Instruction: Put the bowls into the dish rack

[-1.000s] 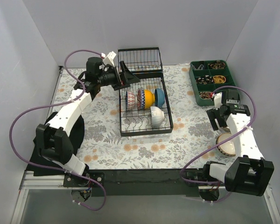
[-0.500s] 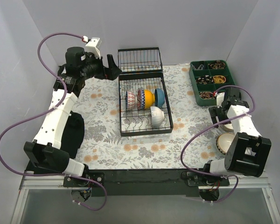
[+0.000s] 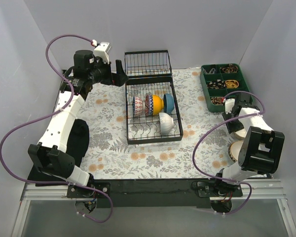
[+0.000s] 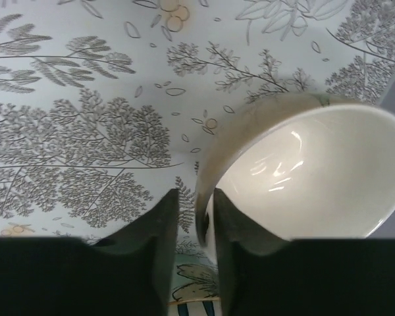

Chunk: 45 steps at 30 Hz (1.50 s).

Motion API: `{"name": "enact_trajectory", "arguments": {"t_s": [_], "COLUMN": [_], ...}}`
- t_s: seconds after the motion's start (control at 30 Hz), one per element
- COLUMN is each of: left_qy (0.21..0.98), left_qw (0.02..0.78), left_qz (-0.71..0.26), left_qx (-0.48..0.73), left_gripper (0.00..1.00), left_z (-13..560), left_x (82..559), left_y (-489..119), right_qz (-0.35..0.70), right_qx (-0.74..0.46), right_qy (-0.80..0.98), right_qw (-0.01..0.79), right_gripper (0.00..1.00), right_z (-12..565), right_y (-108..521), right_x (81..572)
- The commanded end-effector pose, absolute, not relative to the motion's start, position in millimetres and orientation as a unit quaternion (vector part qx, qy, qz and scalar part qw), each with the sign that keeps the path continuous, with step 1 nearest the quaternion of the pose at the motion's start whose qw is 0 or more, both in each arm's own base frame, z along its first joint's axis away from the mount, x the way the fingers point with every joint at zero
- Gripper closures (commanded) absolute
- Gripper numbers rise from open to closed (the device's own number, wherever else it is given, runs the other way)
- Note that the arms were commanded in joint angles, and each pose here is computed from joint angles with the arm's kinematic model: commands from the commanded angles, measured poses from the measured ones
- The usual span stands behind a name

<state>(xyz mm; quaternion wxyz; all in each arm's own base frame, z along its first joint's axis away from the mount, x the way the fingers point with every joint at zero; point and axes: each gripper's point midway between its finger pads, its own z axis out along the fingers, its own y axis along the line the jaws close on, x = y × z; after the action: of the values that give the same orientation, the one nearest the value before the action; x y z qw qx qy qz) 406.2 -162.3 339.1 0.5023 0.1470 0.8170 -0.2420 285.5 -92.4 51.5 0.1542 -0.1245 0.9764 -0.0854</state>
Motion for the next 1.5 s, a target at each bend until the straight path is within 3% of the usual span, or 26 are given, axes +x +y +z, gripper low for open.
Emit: {"name": "enact_trajectory", "arguments": {"t_s": [0.0,0.13,0.23,0.4,0.53,0.83,1.47], "left_qy": [0.795,0.794,0.797,0.803,0.807,0.794,0.811], "left_qw": [0.547,0.552,0.551,0.545,0.542,0.55,0.554], "left_qz": [-0.211,-0.204,-0.197,-0.187,-0.182,-0.179,-0.119], "left_qx": [0.152,0.153,0.151,0.15,0.148,0.186,0.149], "left_gripper": [0.02,0.02,0.02,0.02,0.02,0.02,0.02], "left_z": [368,363,355,344,336,337,337], "left_x": [406,405,403,398,393,374,382], "left_y": [-151,-148,-143,-136,-131,-129,-106], "right_qz": [-0.048,-0.015,0.002,0.011,0.034,0.064,0.097], "right_qx": [-0.142,-0.181,-0.241,-0.383,-0.427,-0.485,-0.726], "right_qy": [0.969,0.964,0.952,0.902,0.885,0.863,0.671], "right_qw": [0.196,0.196,0.19,0.2,0.184,0.13,0.116], "right_gripper": [0.75,0.93,0.99,0.99,0.99,0.99,0.99], "right_z": [72,79,78,81,75,67,60], "right_y": [-78,-59,-36,28,62,82,152], "right_x": [303,297,281,256,231,181,111]}}
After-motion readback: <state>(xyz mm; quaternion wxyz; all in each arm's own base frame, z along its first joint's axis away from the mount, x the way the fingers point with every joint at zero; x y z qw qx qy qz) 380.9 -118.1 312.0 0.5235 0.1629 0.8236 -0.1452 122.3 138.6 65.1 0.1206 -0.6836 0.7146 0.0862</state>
